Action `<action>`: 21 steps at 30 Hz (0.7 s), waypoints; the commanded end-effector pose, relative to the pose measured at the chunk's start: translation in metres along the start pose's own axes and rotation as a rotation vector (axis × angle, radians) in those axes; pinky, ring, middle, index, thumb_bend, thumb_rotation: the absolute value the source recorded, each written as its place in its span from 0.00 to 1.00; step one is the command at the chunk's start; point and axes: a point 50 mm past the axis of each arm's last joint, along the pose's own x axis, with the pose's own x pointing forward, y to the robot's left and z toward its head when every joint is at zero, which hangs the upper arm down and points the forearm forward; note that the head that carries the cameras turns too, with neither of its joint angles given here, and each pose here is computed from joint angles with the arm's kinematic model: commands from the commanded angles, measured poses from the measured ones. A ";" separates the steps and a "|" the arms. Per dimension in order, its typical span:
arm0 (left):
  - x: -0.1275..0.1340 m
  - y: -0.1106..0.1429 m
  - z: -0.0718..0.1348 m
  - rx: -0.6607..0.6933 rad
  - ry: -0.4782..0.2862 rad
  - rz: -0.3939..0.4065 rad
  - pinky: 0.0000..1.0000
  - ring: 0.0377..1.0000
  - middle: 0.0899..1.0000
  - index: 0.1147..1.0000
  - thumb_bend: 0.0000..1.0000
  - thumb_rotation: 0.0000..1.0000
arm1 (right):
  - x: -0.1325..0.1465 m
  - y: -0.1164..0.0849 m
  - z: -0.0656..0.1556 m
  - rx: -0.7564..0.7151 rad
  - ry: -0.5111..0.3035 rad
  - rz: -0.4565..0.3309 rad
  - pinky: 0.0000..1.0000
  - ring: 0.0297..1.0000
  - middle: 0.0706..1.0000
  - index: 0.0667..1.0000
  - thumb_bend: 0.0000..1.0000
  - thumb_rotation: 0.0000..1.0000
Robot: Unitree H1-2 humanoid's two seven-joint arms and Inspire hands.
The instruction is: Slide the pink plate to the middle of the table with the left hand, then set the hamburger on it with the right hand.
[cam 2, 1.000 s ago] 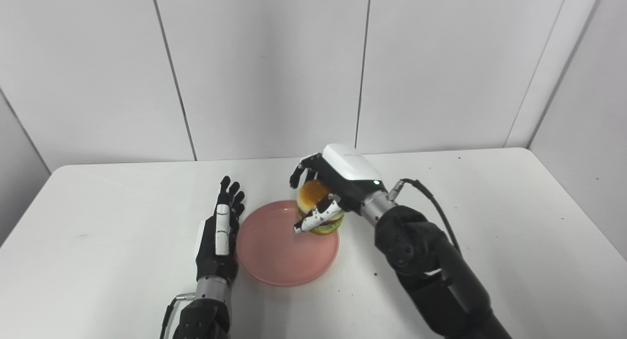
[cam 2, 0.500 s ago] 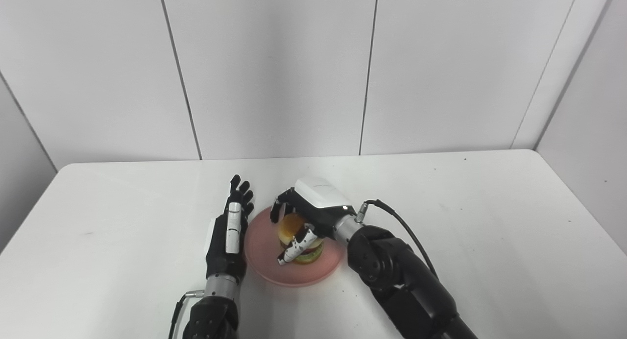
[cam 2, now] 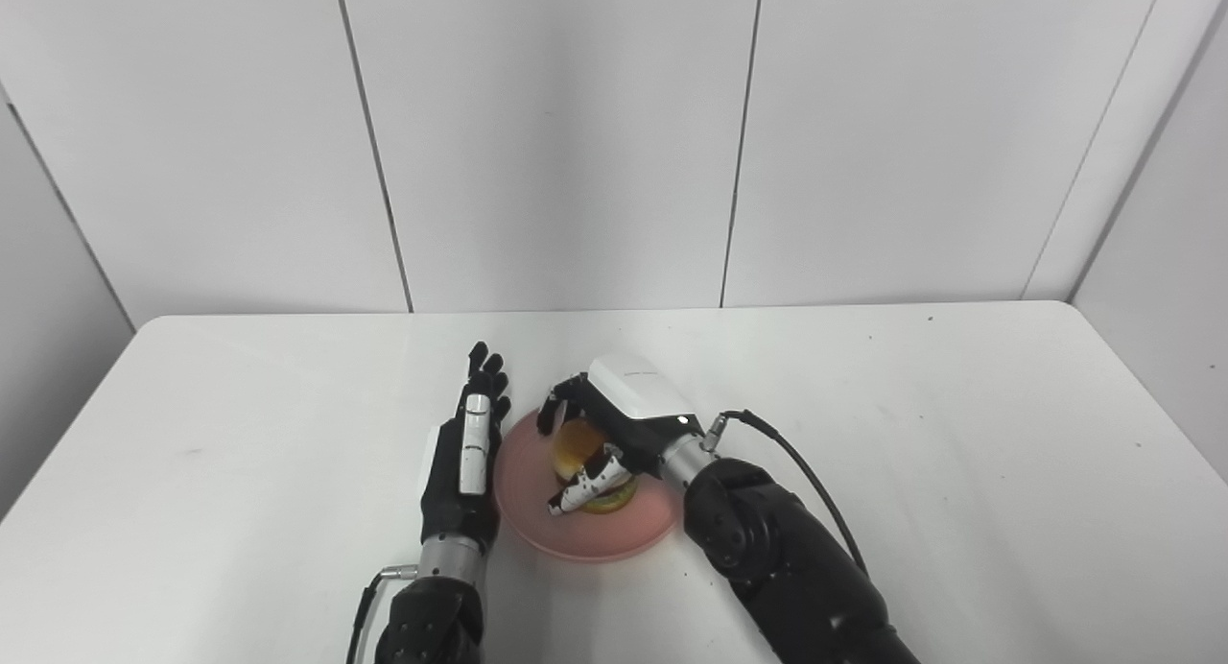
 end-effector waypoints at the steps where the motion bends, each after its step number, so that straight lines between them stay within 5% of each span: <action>1: -0.024 -0.002 -0.030 -0.003 0.075 0.016 0.99 0.99 0.99 0.99 0.64 1.00 | 0.004 -0.017 0.009 -0.019 -0.072 -0.074 0.50 0.60 0.63 0.61 0.57 0.10; 6: -0.025 0.000 -0.030 0.002 0.082 0.016 1.00 0.99 1.00 0.99 0.64 1.00 | -0.008 -0.021 0.011 0.069 -0.102 -0.103 0.67 0.81 0.83 0.83 0.63 0.36; 11: -0.026 0.000 -0.029 -0.008 0.088 0.019 0.99 0.99 0.99 0.99 0.62 1.00 | -0.024 -0.030 0.011 0.126 -0.140 -0.111 0.84 0.95 0.96 0.92 0.61 0.63; 16: -0.027 0.002 -0.029 -0.012 0.086 0.023 0.97 0.98 0.98 0.98 0.62 1.00 | -0.038 -0.034 0.005 0.163 -0.156 -0.127 0.87 0.97 0.98 0.94 0.67 0.88; 21: -0.027 0.003 -0.029 -0.001 0.087 0.023 0.97 0.97 0.98 0.99 0.65 1.00 | -0.054 -0.031 -0.011 0.295 -0.135 -0.249 0.88 0.99 1.00 0.99 0.71 0.88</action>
